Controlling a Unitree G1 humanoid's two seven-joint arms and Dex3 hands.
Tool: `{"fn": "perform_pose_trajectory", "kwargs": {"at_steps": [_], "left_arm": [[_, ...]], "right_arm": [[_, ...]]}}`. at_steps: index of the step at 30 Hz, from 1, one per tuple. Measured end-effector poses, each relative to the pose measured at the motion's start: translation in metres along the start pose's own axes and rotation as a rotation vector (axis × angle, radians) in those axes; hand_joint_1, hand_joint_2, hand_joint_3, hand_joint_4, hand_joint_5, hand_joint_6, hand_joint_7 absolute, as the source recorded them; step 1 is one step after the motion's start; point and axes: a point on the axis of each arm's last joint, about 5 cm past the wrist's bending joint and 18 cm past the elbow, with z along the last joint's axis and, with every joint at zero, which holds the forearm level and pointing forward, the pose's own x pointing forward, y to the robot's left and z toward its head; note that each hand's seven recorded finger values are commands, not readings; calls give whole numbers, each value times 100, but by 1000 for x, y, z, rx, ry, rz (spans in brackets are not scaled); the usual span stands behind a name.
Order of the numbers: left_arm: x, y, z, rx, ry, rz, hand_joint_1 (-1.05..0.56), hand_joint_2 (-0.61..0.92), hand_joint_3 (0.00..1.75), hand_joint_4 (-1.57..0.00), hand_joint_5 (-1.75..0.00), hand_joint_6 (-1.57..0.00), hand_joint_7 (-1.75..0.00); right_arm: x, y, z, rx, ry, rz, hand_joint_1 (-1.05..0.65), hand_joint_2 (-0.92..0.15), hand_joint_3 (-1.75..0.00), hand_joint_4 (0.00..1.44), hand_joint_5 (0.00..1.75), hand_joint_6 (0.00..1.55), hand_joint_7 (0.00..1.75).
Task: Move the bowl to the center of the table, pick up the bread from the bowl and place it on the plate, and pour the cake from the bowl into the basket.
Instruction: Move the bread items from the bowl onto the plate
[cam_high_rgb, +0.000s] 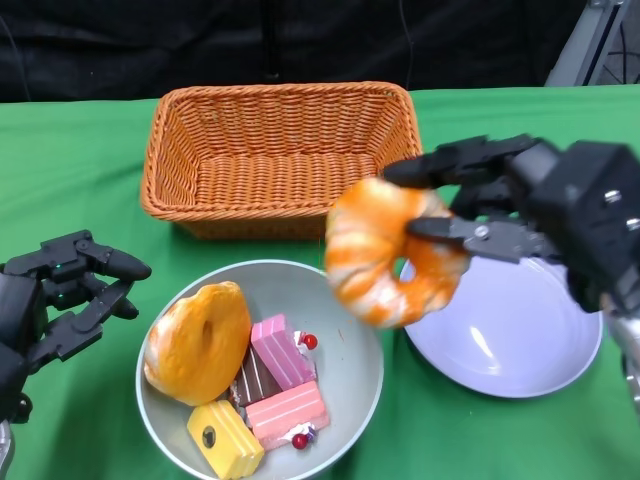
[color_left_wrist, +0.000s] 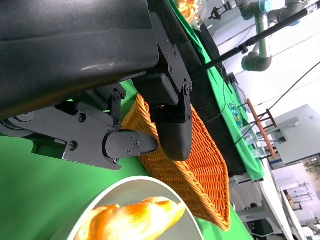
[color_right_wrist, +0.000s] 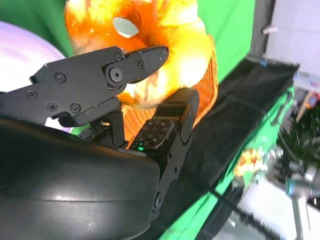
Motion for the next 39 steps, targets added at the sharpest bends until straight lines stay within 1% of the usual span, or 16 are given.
{"fn": "perform_pose_trajectory", "kwargs": {"at_steps": [6, 9, 12, 17, 21, 25, 28, 32, 34, 36, 39], "left_arm": [[0, 0, -2, -3, 13, 1, -9, 88, 42, -84, -122, -86, -93], [0, 0, -2, -3, 10, 1, -8, 87, 44, -84, -122, -86, -93], [0, 0, -2, -2, 8, 2, -9, 86, 45, -84, -122, -85, -93], [-1, 1, -3, 1, 8, 2, -10, 85, 46, -84, -123, -85, -94], [-1, 1, -3, 2, 9, 2, -10, 85, 46, -83, -122, -84, -94], [-1, 1, -3, 3, 9, 2, -11, 85, 45, -82, -122, -84, -93], [-1, 2, -3, 3, 9, 3, -11, 86, 45, -82, -122, -84, -93], [-1, 2, -3, 3, 9, 3, -11, 86, 44, -82, -123, -84, -93], [-1, 2, -3, 3, 9, 3, -11, 86, 44, -82, -123, -84, -93], [-1, 2, -3, 3, 9, 3, -10, 86, 44, -83, -122, -85, -93], [-1, 2, -3, 3, 9, 3, -9, 86, 45, -83, -122, -85, -93]], "right_arm": [[-17, -14, -19, -11, 90, -72, -13, -92, -16, 75, 137, 114, 11], [-22, -17, -26, -21, 134, -98, -13, -92, -16, 73, 137, 112, 11], [-26, -19, -39, -32, 202, -113, -11, -92, -16, 72, 137, 111, 12], [-27, -20, -54, -56, 271, -129, -12, -92, -15, 72, 136, 109, 13], [-25, -16, -65, -69, 321, -115, -9, -92, -16, 69, 127, 107, 14], [-24, -12, -76, -75, 342, -96, -11, -92, -15, 70, 129, 106, 16], [-23, -10, -81, -93, 349, -90, -12, -92, -15, 69, 128, 106, 16], [-20, -7, -82, -119, 337, -79, -11, -92, -14, 69, 127, 106, 17], [-20, -6, -82, -143, 333, -78, -11, -92, -13, 71, 124, 106, 18], [-19, -4, -82, -164, 323, -80, -10, -92, -14, 69, 120, 105, 18], [-18, -2, -82, -195, 316, -92, -9, -92, -14, 64, 109, 99, 15]]}}
